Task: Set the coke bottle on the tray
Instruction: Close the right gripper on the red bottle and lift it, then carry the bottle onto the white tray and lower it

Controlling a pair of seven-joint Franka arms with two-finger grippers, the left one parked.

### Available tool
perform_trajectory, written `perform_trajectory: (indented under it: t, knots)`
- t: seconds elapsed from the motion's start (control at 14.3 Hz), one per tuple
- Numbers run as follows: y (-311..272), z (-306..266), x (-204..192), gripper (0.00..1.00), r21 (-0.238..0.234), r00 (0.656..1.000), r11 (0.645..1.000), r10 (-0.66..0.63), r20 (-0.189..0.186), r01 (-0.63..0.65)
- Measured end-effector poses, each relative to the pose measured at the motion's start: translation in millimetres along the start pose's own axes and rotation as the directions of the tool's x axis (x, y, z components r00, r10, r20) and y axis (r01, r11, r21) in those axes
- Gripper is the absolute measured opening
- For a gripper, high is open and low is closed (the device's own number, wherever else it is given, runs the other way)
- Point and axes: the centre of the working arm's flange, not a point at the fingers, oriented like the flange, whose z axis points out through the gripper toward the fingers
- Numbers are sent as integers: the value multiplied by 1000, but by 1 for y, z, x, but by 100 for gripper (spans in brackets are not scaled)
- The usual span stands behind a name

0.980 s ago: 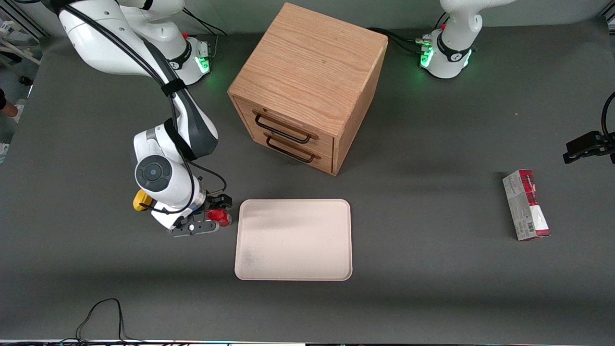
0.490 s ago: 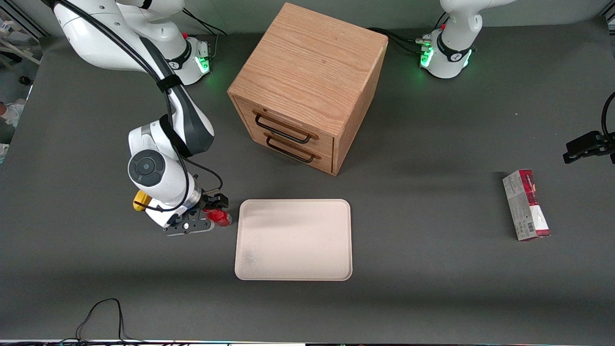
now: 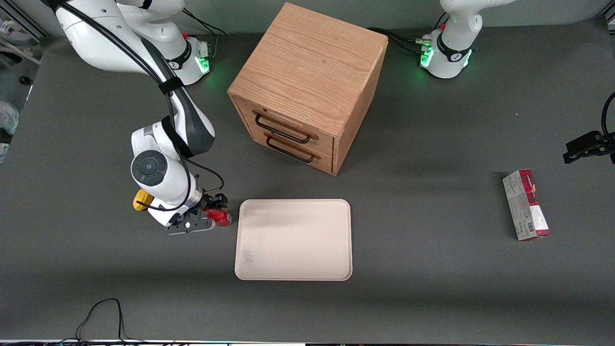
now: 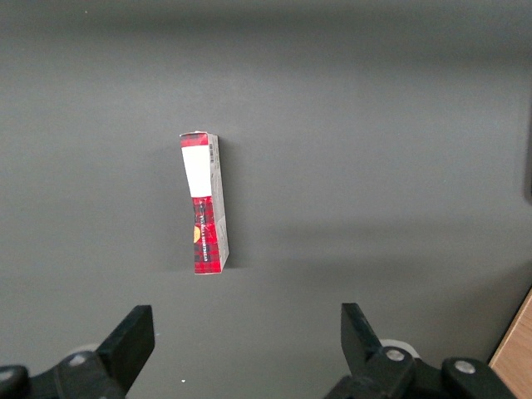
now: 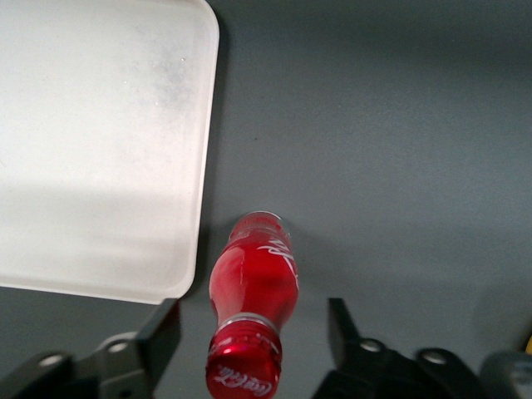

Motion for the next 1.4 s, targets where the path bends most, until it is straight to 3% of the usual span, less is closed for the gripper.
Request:
perform_trajectory:
  t: [0.14,0.28,0.49,0.7,1.12,1.4]
  knots:
    - [1,0,0,46,0,1000,1000,1,-1,-1]
    - [0,-1,0,35,1,1000,1000,1,-4,-1]
    - [1,-2,1,35,2,1000,1000,8,-6,-8]
    - [2,-21,11,35,7,999,1000,22,-32,-22]
    - [29,-136,44,35,3,995,997,83,-46,-83]
    - [24,-183,68,35,40,993,995,97,-68,-94]
